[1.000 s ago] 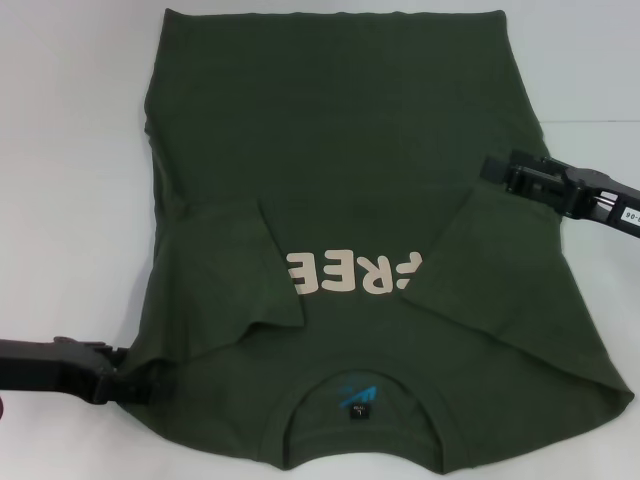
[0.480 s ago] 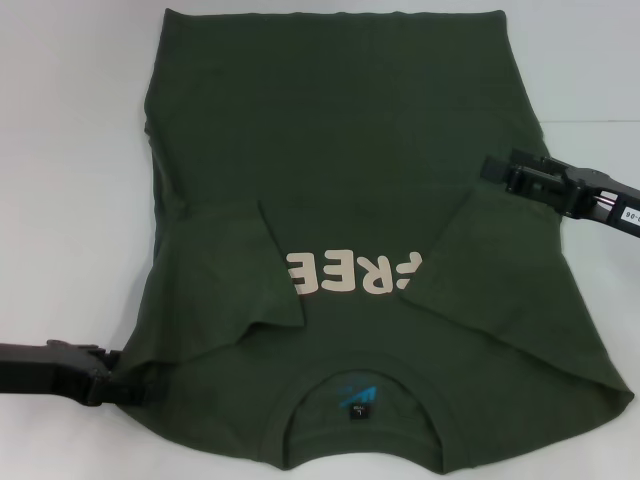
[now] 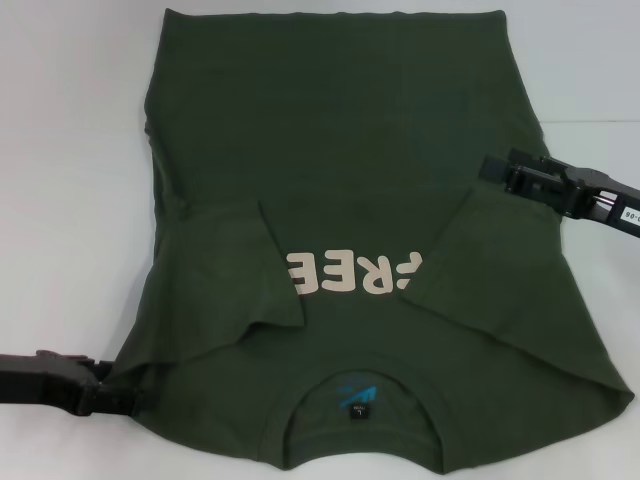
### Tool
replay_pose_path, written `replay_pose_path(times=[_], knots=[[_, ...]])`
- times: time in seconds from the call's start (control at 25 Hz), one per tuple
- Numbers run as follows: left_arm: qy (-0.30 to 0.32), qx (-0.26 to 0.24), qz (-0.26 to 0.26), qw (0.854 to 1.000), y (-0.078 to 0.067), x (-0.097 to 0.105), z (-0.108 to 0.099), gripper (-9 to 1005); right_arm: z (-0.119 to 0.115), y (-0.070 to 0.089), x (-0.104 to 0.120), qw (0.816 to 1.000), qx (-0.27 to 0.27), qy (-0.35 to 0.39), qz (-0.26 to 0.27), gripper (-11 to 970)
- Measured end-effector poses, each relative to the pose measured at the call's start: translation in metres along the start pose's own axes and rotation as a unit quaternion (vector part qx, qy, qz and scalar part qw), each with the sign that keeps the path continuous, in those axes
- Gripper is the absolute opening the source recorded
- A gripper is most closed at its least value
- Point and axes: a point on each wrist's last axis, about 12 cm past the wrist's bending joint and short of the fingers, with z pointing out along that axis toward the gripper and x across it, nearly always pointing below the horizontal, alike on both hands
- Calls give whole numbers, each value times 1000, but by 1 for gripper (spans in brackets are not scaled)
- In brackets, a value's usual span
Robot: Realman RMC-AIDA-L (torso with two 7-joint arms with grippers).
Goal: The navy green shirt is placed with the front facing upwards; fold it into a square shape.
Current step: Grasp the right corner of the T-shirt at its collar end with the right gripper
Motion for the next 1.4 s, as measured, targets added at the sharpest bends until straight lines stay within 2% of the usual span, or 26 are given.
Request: replay_pose_path(times=[0.36,0.64,0.88,1.08,1.2,1.4], knots=[[3,4,-3,1000,-1,3,1,885,0,0,0,1000,0,0,0,944],[1,-7,-17,1000,1,-2,-1,885,-1,0,0,1000,0,-3,1,944],[15,-17,-17,1000,3,-3,-1,735,-1,0,-2,1000,1,-7,-3,944],[17,-19,-16,1000,3,-4,0,487,-1,0,-2,1000,1,-8,-3,944],[16,-21,-15,1000,3,-5,0,246,-1,0,-2,1000,1,-8,-4,945],[16,-23,-15,999,4,-5,0,53,-2,0,-2,1000,2,-8,-4,945]])
